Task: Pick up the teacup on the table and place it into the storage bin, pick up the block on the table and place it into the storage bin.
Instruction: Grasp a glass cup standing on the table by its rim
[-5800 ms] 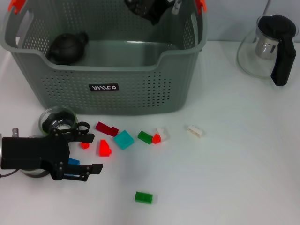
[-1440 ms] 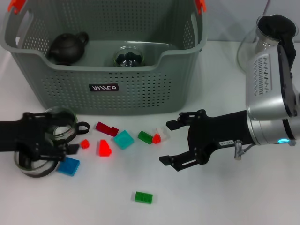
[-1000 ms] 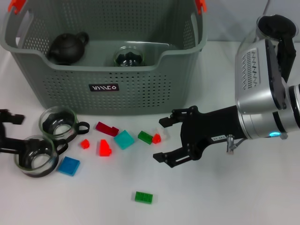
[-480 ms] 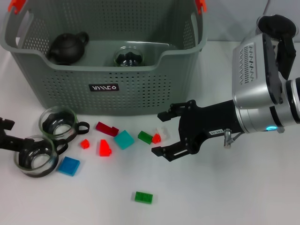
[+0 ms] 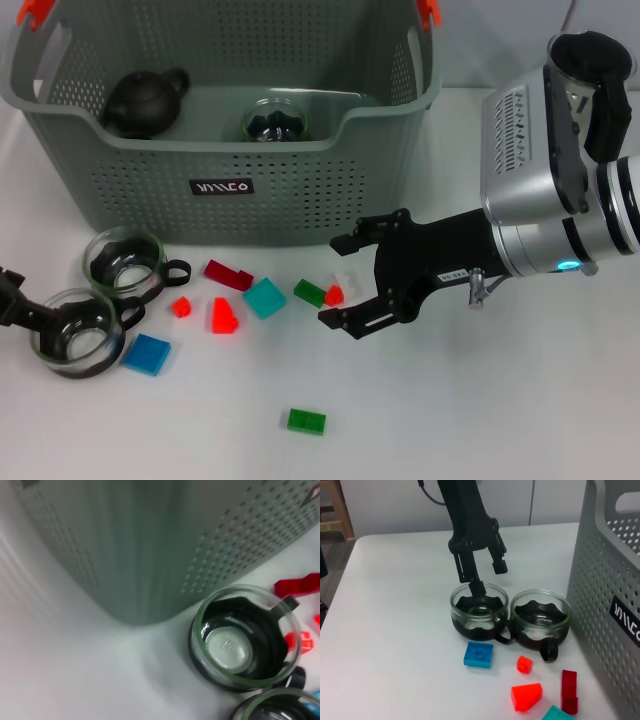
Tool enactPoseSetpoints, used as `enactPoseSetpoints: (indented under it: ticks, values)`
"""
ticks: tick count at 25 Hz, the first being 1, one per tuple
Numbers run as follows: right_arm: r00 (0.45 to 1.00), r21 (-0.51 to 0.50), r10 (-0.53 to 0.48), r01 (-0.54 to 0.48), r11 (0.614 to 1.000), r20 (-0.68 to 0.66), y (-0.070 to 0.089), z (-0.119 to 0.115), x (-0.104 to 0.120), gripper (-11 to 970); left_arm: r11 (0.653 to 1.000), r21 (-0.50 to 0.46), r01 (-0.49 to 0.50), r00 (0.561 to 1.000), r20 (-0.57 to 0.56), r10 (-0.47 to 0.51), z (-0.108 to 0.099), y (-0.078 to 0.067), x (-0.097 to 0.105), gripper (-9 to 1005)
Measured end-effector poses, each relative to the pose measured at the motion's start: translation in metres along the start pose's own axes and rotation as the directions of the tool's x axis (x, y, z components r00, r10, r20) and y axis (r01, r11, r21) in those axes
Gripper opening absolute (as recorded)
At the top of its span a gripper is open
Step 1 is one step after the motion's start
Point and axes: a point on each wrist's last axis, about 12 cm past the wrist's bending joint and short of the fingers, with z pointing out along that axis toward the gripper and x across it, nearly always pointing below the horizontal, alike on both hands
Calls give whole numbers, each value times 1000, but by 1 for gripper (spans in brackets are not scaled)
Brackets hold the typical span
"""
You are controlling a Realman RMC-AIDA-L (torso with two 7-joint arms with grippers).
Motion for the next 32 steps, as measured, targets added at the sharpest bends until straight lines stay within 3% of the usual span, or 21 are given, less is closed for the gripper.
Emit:
enactPoseSetpoints:
  ticks: [25,32]
  values:
    - [1000,6,5,-5,1000,-1,-1,3,2,931,1000,9,-14,998,-60,15,28,-11,-6,732]
    - [1000,9,6,-6,1000,1,-2,3,2,931,999,34,17,996,-86,-14,32,-6,-7,719]
